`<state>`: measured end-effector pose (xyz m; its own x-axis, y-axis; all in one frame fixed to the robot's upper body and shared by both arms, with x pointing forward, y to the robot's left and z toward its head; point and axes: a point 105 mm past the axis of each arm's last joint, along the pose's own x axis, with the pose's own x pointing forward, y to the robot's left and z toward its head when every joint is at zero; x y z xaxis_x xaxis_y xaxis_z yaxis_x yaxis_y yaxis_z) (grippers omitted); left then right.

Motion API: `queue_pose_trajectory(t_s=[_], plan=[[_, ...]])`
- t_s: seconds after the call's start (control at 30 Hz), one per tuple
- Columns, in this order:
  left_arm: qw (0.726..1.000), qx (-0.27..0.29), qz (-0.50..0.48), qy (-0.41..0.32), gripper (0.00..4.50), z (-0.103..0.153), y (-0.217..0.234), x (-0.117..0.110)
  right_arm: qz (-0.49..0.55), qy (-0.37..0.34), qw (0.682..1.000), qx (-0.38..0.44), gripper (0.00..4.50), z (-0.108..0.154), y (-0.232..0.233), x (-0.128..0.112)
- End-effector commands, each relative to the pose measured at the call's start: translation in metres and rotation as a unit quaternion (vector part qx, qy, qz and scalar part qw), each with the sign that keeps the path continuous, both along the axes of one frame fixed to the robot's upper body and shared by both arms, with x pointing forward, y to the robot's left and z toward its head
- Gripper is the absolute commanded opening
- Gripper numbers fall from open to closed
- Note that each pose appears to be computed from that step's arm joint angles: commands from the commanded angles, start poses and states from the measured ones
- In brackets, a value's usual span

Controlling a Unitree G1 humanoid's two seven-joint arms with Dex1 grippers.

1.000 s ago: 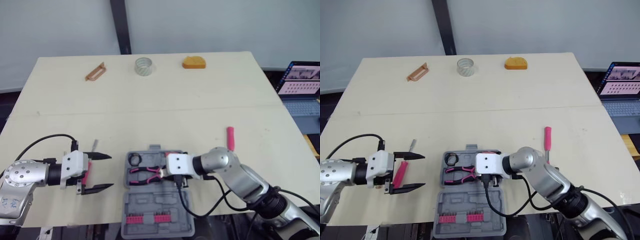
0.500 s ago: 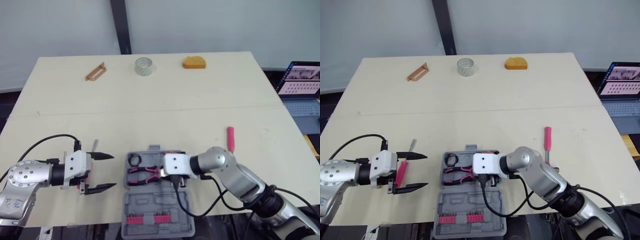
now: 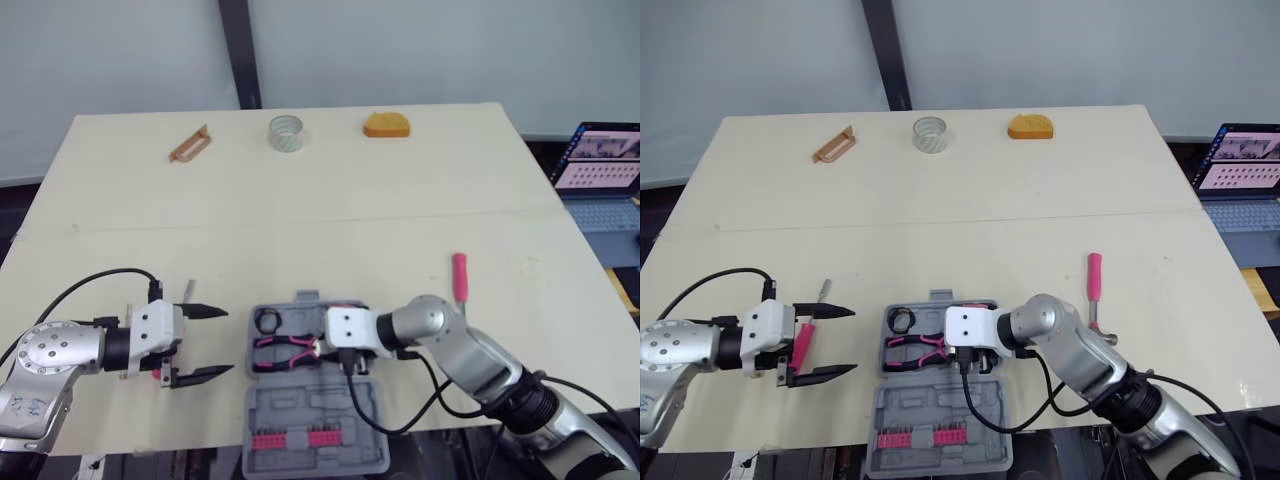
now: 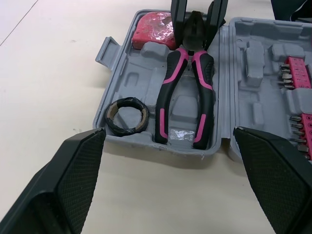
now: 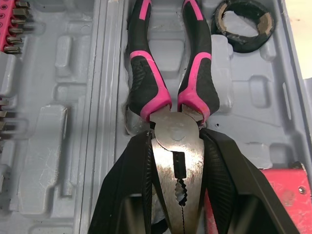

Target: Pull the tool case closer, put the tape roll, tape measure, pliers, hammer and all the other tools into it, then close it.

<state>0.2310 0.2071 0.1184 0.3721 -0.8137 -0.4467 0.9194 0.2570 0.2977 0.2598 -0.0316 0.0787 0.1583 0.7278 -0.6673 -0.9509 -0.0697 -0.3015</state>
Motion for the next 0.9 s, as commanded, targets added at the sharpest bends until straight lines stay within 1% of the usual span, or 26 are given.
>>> queue_pose_trajectory(t_s=[0.03, 0.1, 0.17, 0.2, 0.27, 0.3, 0.33, 0.37, 0.5, 0.6, 0.67, 0.7, 0.73, 0.8, 0.83, 0.9], plan=[[1.000, -0.006, -0.010, -0.017, 4.50, 0.007, -0.006, 0.000, 0.025, -0.017, 1.000, -0.002, 0.97, 0.002, 0.003, -0.004], [1.000, -0.006, -0.009, -0.018, 4.50, 0.006, -0.006, 0.000, 0.024, -0.016, 1.000, 0.000, 0.97, 0.002, 0.003, -0.004], [1.000, -0.006, -0.009, -0.019, 4.50, 0.006, -0.007, 0.000, 0.023, -0.016, 1.000, 0.002, 2.00, 0.002, 0.003, -0.004], [1.000, -0.006, -0.009, -0.019, 4.50, 0.006, -0.007, 0.000, 0.023, -0.014, 1.000, 0.004, 2.35, 0.003, 0.003, -0.004], [1.000, -0.007, -0.009, -0.020, 4.50, 0.007, -0.007, 0.001, 0.023, -0.011, 1.000, 0.010, 3.23, 0.006, 0.003, -0.004], [1.000, -0.007, -0.008, -0.020, 4.50, 0.007, -0.007, 0.001, 0.020, -0.012, 1.000, 0.018, 3.72, 0.010, 0.004, -0.003], [1.000, -0.007, -0.008, -0.021, 4.50, 0.007, -0.006, 0.002, 0.019, -0.013, 0.999, 0.024, 4.34, 0.014, 0.004, -0.002], [1.000, -0.007, -0.007, -0.023, 4.50, 0.007, -0.006, 0.002, 0.018, -0.018, 0.999, 0.032, 4.48, 0.018, 0.005, 0.001], [1.000, -0.009, -0.004, -0.027, 4.50, 0.008, -0.007, 0.004, 0.006, -0.033, 0.996, 0.084, 4.48, 0.028, 0.016, 0.012], [0.999, -0.012, -0.004, -0.030, 4.50, 0.008, -0.009, 0.006, 0.004, -0.028, 0.988, 0.152, 3.62, 0.032, 0.030, 0.016], [0.999, -0.015, -0.005, -0.031, 4.50, 0.008, -0.011, 0.006, 0.012, -0.014, 0.981, 0.193, 2.64, 0.029, 0.036, 0.014], [0.999, -0.016, -0.005, -0.032, 4.50, 0.008, -0.012, 0.006, 0.019, -0.005, 0.979, 0.202, 2.06, 0.023, 0.038, 0.011], [0.999, -0.017, -0.006, -0.032, 4.50, 0.008, -0.012, 0.006, 0.024, 0.001, 0.978, 0.207, 1.52, 0.019, 0.038, 0.009], [0.999, -0.019, -0.010, -0.031, 4.50, 0.007, -0.013, 0.005, 0.026, 0.015, 0.977, 0.209, 0.59, 0.008, 0.038, 0.009], [0.999, -0.020, -0.011, -0.031, 4.50, 0.007, -0.014, 0.005, 0.025, 0.016, 0.978, 0.208, 0.03, 0.004, 0.038, 0.009], [0.999, -0.020, -0.013, -0.029, 4.50, 0.006, -0.015, 0.004, 0.022, 0.023, 0.978, 0.205, 0.03, -0.003, 0.037, 0.012]])
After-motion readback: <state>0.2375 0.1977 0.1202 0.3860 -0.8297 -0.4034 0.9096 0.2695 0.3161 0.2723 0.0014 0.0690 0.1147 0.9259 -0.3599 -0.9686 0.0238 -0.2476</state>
